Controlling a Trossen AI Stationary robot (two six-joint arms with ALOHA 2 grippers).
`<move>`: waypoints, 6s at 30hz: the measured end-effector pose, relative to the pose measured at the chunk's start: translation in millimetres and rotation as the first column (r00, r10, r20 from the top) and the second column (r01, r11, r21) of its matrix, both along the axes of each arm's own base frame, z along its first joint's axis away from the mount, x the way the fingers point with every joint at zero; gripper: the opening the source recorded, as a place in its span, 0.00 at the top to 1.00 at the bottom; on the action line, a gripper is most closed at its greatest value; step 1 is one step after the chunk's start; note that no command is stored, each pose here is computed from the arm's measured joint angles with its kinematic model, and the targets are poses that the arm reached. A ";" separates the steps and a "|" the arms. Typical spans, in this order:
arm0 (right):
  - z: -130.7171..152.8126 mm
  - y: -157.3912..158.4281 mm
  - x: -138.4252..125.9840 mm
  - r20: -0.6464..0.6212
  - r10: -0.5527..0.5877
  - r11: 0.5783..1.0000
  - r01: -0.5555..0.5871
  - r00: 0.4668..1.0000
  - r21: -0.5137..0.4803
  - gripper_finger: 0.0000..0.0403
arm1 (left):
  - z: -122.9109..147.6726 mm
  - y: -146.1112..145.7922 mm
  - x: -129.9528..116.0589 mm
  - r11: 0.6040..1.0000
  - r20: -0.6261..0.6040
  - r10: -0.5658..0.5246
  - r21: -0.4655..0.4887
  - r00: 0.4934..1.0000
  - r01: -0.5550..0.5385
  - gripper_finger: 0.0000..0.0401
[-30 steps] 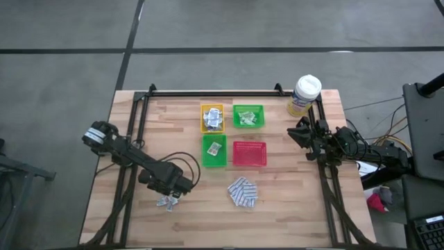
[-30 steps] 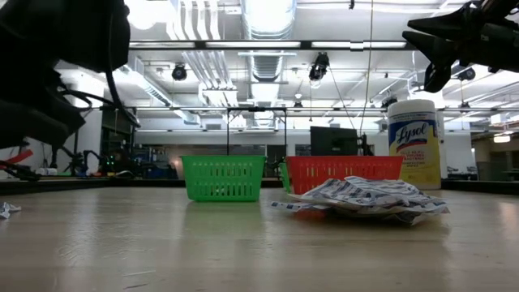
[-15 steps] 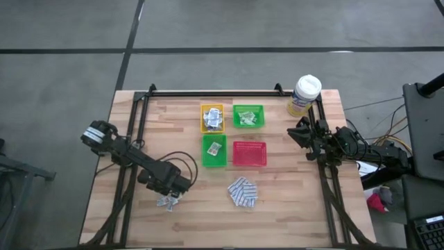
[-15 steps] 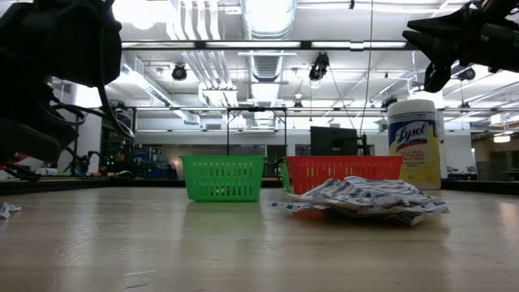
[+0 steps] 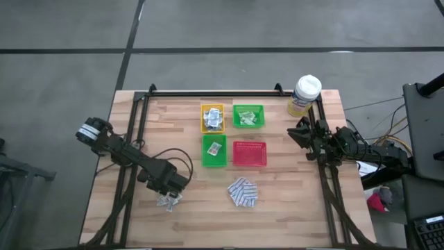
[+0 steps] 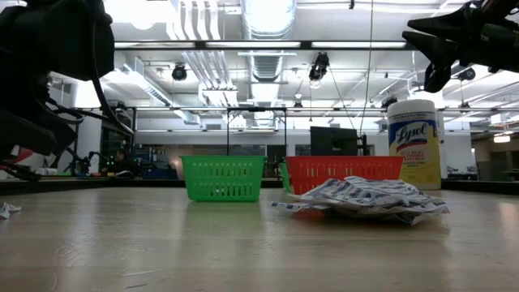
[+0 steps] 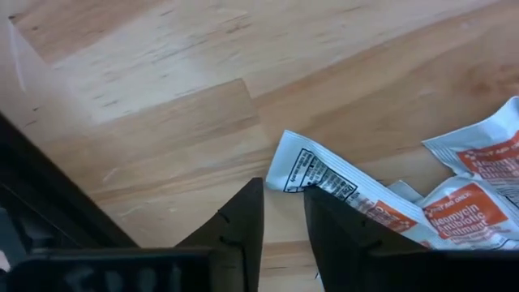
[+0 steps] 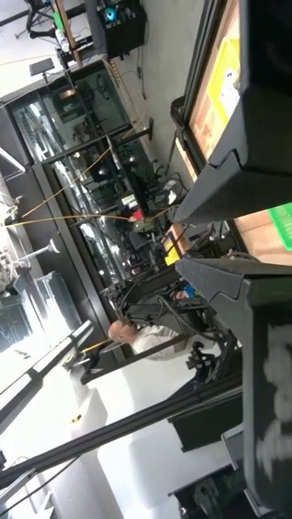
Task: Pick & Place First Aid Supplies
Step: Put the orange ointment pack into the bottom green bin
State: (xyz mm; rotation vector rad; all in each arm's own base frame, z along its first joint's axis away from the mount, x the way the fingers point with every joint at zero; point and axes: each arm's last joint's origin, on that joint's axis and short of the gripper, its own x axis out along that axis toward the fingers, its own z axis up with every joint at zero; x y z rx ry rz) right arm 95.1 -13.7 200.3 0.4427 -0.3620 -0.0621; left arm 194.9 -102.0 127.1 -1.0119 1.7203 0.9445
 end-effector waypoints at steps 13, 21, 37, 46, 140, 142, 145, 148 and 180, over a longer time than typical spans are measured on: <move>0.0 0.0 0.0 0.000 0.000 1.000 0.000 1.000 0.000 0.81 | -0.9 0.4 -0.6 1.000 -0.001 0.005 0.005 1.000 -0.005 0.91; 0.0 0.0 0.0 0.000 0.000 1.000 0.000 1.000 0.000 0.80 | -0.9 0.9 -1.4 0.999 -0.015 0.032 0.020 0.999 -0.032 0.97; 0.0 0.0 0.0 0.000 0.000 1.000 0.000 1.000 0.000 0.81 | 3.2 1.6 -1.4 0.998 -0.004 0.045 0.047 0.999 -0.045 1.00; 0.0 0.0 0.0 0.000 0.000 1.000 0.000 1.000 0.000 0.80 | 23.2 10.3 -5.3 0.970 0.138 0.086 0.213 0.987 -0.115 1.00; 0.0 0.0 0.0 0.000 0.000 1.000 0.000 1.000 0.000 0.80 | 130.1 114.4 168.1 0.875 0.427 -0.262 0.483 0.865 0.027 1.00; 0.0 0.0 0.0 0.000 0.000 1.000 0.000 1.000 0.000 0.81 | 127.2 118.5 176.9 0.874 0.398 -0.265 0.484 0.878 0.044 1.00; 0.0 0.0 0.0 0.000 0.000 1.000 0.000 1.000 0.000 0.82 | 119.0 124.5 188.6 0.873 0.361 -0.265 0.483 0.894 0.064 1.00; 0.0 0.0 0.0 0.000 0.001 1.000 -0.001 1.000 0.000 0.83 | 106.4 129.8 196.4 0.873 0.309 -0.266 0.478 0.913 0.093 1.00; -0.1 0.0 0.0 -0.001 0.001 1.000 -0.001 1.000 0.000 0.83 | 69.9 132.6 207.5 0.866 0.202 -0.293 0.469 0.935 0.170 0.88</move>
